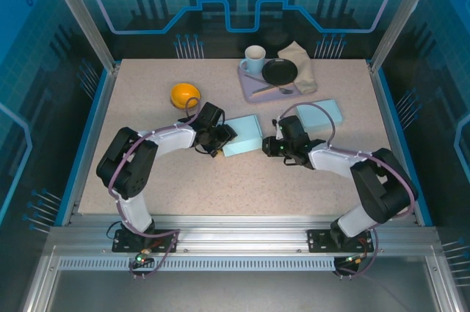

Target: Fold the paper box

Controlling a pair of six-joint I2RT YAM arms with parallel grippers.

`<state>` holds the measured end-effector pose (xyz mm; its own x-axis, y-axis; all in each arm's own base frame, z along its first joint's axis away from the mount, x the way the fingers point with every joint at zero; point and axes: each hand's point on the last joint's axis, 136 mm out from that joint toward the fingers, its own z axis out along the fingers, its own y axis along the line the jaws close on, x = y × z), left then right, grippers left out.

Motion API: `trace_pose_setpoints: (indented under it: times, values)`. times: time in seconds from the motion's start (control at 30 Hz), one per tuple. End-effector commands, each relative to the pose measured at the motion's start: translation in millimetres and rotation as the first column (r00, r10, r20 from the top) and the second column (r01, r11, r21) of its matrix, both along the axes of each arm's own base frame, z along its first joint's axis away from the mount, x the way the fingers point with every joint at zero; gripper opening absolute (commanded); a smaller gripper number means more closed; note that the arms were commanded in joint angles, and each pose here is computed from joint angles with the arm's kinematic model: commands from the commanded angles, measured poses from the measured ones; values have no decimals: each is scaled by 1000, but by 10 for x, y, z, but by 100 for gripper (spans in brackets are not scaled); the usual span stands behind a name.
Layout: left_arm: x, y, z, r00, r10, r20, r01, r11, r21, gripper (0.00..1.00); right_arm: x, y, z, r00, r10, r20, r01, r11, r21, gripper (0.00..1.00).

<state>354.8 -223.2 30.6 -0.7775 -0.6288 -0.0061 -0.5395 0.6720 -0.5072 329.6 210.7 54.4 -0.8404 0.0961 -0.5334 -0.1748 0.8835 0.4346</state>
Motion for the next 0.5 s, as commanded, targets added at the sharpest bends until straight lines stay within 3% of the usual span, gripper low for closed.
trace_pose_setpoints:
  times: [0.0,0.23,0.47]
  values:
    - [-729,494,-768,948,46,-316,27,975,220,66,151,126,-49,1000,1,-3,-1,997,77,15]
    - [-745,470,-781,946,35,-321,34,978,206,66,373,201,-146,990,-38,138,17,989,147,10]
    - [-766,468,-789,945,31,-326,38,979,201,66,379,301,-91,993,-20,115,4,990,142,10]
